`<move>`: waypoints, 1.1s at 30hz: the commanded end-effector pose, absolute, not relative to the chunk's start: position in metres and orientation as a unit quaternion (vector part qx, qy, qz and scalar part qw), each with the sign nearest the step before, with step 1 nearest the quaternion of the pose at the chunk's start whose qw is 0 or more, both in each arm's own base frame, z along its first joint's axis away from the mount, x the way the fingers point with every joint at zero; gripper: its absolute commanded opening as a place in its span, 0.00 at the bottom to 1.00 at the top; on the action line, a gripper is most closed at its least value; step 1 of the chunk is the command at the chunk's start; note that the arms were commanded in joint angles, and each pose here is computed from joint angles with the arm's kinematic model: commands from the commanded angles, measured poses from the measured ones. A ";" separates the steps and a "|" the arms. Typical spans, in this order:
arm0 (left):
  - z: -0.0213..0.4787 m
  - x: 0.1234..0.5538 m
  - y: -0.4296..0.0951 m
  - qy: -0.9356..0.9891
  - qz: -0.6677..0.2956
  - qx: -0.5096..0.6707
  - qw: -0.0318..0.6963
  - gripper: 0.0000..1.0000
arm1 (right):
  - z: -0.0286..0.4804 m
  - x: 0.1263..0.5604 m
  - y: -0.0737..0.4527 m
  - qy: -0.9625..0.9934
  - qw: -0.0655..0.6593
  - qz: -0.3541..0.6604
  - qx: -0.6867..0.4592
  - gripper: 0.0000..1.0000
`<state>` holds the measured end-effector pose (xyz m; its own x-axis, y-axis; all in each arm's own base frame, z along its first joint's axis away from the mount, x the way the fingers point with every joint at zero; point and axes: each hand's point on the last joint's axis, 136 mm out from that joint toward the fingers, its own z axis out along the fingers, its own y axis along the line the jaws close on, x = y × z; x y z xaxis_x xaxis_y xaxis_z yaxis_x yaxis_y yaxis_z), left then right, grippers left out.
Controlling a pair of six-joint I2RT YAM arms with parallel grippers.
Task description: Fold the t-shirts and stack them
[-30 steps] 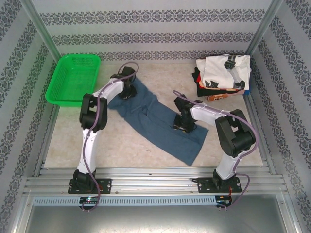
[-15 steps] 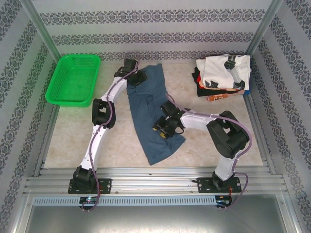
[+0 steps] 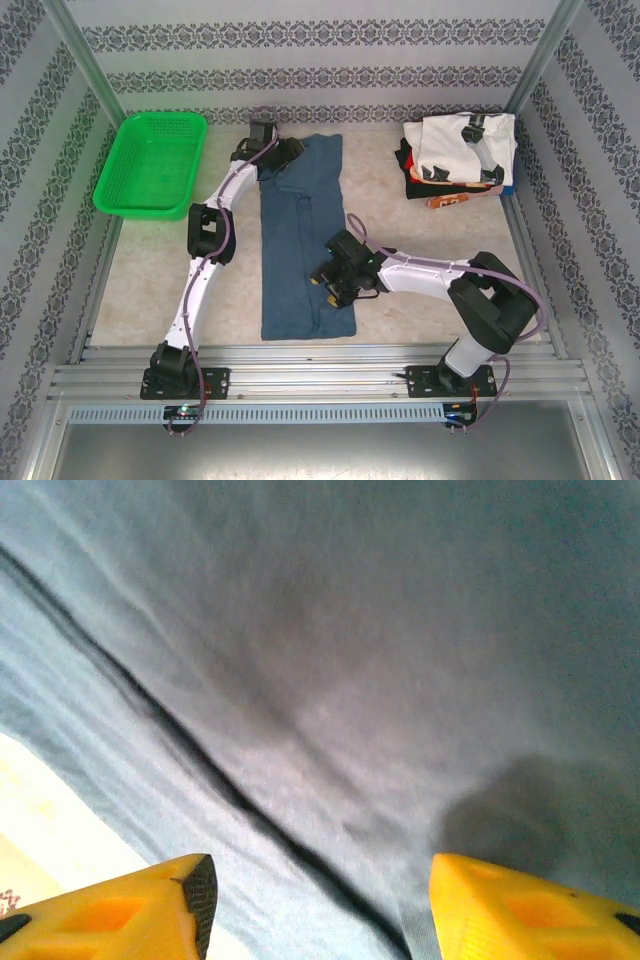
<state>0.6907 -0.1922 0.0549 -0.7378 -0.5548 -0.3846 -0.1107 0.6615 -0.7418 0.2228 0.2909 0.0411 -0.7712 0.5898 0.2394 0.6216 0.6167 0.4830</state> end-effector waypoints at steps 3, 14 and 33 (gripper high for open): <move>0.096 0.693 -0.182 0.840 -0.393 -0.206 0.311 0.68 | 0.087 0.232 0.277 -0.914 -0.025 -0.285 -0.289 0.62; 0.299 0.583 -0.212 0.842 -0.406 -0.084 0.346 0.77 | 0.137 0.173 0.179 -0.958 -0.062 -0.242 -0.143 0.78; 0.102 0.193 -0.191 0.934 -0.278 -0.185 0.127 0.70 | 0.062 0.141 0.206 -0.942 0.056 -0.331 -0.027 0.75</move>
